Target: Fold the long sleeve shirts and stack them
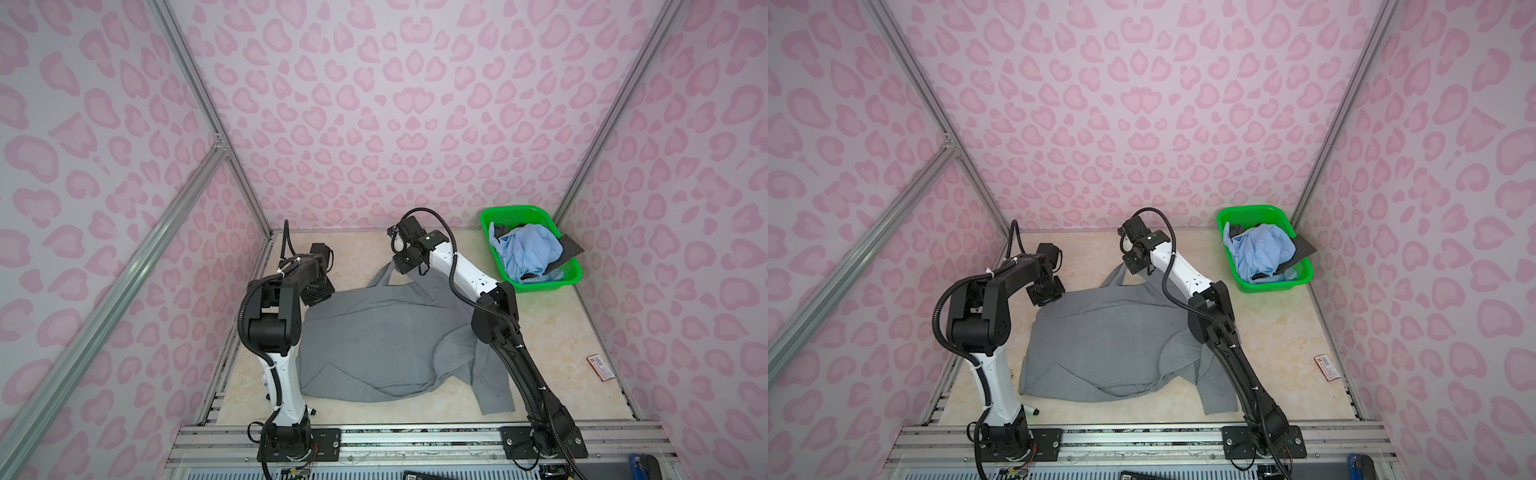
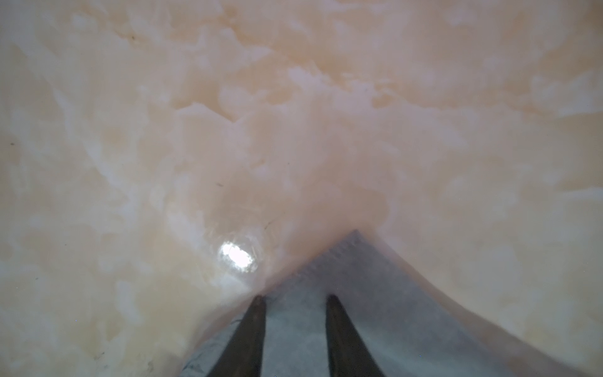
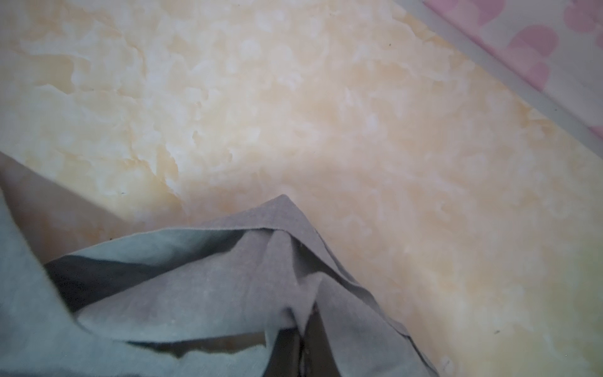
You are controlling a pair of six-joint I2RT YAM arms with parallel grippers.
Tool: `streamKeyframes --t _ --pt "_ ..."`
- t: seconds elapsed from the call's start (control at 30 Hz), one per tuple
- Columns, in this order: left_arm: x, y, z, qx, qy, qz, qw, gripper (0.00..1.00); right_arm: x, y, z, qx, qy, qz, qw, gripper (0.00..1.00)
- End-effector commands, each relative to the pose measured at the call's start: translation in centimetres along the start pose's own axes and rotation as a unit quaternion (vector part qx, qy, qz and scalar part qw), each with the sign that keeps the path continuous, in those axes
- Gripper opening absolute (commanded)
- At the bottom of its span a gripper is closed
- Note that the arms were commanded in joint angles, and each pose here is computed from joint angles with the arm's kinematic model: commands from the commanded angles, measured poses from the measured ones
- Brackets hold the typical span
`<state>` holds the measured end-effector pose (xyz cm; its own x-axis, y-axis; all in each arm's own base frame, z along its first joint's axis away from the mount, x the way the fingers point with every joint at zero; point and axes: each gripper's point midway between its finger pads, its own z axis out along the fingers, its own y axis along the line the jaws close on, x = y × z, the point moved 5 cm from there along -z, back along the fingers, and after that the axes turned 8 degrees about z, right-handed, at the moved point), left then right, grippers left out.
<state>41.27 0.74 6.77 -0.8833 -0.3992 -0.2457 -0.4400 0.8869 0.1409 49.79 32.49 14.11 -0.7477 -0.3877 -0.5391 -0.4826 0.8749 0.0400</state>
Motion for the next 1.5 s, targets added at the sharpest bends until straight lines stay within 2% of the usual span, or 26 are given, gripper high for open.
streamKeyframes --t 0.0,0.07,0.2,0.33,0.43,0.6,0.63,0.67,0.7,0.73,0.83,0.97,1.13,1.23,1.27,1.33,1.37,1.43,1.47 --pt "-0.5 0.0 0.3 -0.010 -0.004 0.004 1.000 0.16 -1.3 -0.1 -1.6 -0.026 -0.027 0.020 0.999 0.00" --pt "-0.8 0.0 0.3 -0.010 -0.007 0.003 1.000 0.04 -2.0 -0.7 -3.2 -0.022 -0.045 0.029 0.998 0.00" --pt "-1.2 -0.1 0.4 -0.014 -0.013 0.007 1.000 0.04 -3.5 -2.7 -7.2 -0.016 -0.090 0.069 0.993 0.00" --pt "-1.5 -0.1 0.6 -0.015 -0.016 0.005 1.000 0.04 -4.0 -5.9 -11.2 -0.035 -0.144 0.150 0.978 0.00" --pt "-1.7 -0.1 0.6 -0.013 -0.020 0.003 1.000 0.04 -3.0 -8.8 -12.7 -0.053 -0.175 0.223 0.957 0.00" --pt "-2.0 -0.3 0.6 -0.011 -0.024 0.002 1.000 0.04 1.0 -14.9 -11.8 -0.068 -0.176 0.379 0.906 0.00" --pt "-2.0 -0.2 0.6 -0.012 -0.024 0.001 1.000 0.04 2.0 -16.1 -11.2 -0.067 -0.171 0.413 0.892 0.03" --pt "-2.0 -0.3 0.6 -0.012 -0.023 0.001 1.000 0.04 3.0 -17.1 -10.8 -0.066 -0.170 0.437 0.881 0.11" --pt "-2.0 -0.3 0.6 -0.011 -0.024 -0.001 1.000 0.04 3.7 -17.6 -10.6 -0.056 -0.170 0.445 0.877 0.19" --pt "-2.0 -0.3 0.6 -0.011 -0.025 -0.001 1.000 0.04 4.2 -18.0 -10.7 -0.036 -0.170 0.448 0.877 0.27" --pt "-2.3 -0.4 0.3 -0.007 -0.032 -0.001 0.999 0.04 4.6 -18.1 -11.6 -0.020 -0.183 0.442 0.878 0.37" --pt "-2.7 -0.8 0.3 0.007 -0.037 -0.001 0.999 0.04 4.8 -18.5 -12.7 -0.002 -0.190 0.441 0.877 0.61" --pt "-3.3 -1.3 -1.5 0.045 -0.056 -0.011 0.997 0.04 5.2 -17.5 -14.2 0.011 -0.184 0.415 0.891 0.62" --pt "-3.2 -1.4 -3.0 0.067 -0.052 -0.020 0.996 0.17 7.1 -16.3 -15.6 0.021 -0.172 0.407 0.897 0.64" --pt "-2.9 -1.2 -3.8 0.076 -0.053 -0.030 0.995 0.26 8.1 -15.9 -16.3 0.026 -0.174 0.405 0.897 0.64" --pt "-1.7 -0.9 -5.0 0.100 -0.051 -0.048 0.992 0.50 10.3 -15.0 -17.3 0.036 -0.175 0.399 0.900 0.67" --pt "-1.0 -0.6 -5.7 0.112 -0.050 -0.059 0.991 0.58 11.5 -14.3 -17.8 0.035 -0.168 0.396 0.902 0.68" --pt "0.4 0.2 -7.0 0.127 -0.050 -0.078 0.987 0.68 13.9 -12.7 -18.2 0.023 -0.143 0.395 0.907 0.69" --pt "1.7 0.7 -7.4 0.136 -0.044 -0.085 0.986 0.69 15.4 -12.0 -18.3 0.024 -0.127 0.396 0.909 0.69"
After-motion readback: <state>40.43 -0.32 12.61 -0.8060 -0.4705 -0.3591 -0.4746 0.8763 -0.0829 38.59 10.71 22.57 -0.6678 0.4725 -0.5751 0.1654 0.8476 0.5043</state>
